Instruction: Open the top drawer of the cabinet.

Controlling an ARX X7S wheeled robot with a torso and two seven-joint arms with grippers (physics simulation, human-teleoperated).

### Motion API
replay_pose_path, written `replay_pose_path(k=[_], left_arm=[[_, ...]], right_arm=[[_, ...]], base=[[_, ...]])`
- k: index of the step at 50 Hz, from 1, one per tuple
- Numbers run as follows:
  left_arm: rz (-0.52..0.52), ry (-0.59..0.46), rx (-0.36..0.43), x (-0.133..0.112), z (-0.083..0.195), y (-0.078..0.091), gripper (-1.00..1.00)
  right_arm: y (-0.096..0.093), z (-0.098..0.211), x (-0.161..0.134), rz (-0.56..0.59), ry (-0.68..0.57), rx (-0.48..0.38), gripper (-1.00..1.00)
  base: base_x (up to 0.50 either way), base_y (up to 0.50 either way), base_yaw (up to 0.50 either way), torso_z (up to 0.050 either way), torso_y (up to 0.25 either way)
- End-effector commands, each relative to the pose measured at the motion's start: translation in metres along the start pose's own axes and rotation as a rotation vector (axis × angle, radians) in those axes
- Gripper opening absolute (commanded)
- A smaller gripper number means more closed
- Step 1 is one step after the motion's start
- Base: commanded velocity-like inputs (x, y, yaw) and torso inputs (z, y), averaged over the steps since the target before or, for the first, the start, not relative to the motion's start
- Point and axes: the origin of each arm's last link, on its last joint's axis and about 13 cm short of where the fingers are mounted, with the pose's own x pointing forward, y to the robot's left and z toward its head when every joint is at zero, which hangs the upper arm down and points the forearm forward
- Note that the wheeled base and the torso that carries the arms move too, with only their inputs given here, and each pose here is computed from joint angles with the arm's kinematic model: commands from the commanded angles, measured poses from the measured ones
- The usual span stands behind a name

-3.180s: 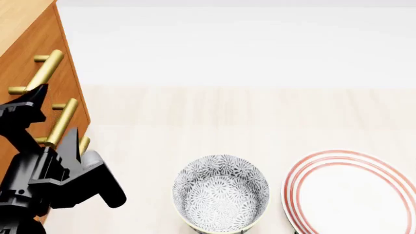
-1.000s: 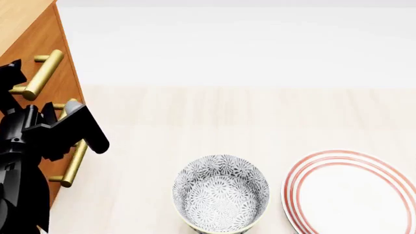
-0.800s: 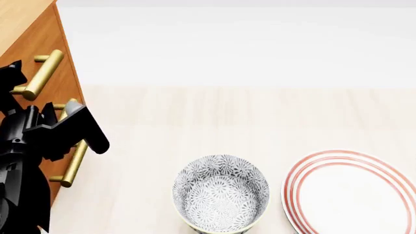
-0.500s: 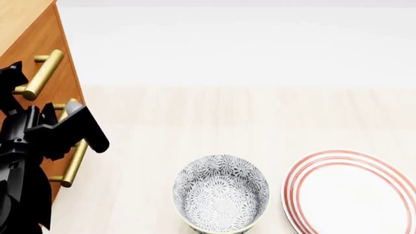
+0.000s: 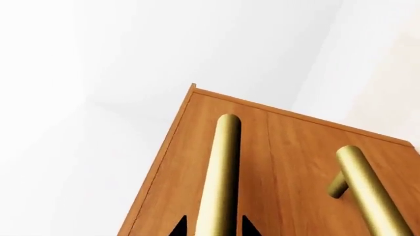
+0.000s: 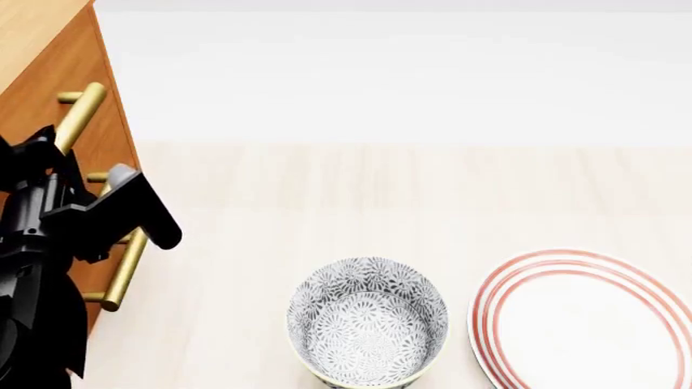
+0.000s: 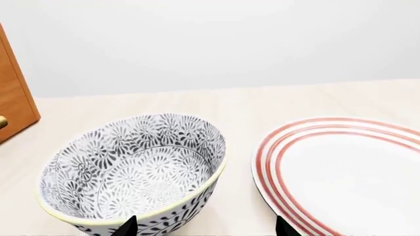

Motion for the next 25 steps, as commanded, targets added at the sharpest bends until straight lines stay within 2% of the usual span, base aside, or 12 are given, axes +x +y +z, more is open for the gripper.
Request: replay_pose_path(k=[1,25], left_arm=[[-0.002,-0.046,0.002,-0.001,0.014,0.001,-1.0],[-0.018,-0.192,-0.002,-0.012,0.058,-0.001,-1.0]], right_arm=[[0.001,0.0,0.002,0.005,-0.01,0.002,1.0],[0.002,0.0,0.0,0.019,-0.011,0.001,1.0]], base=[[0.0,0.0,0.0,0.0,0.0],[0.01,0.0,0.0,0.0,0.0]])
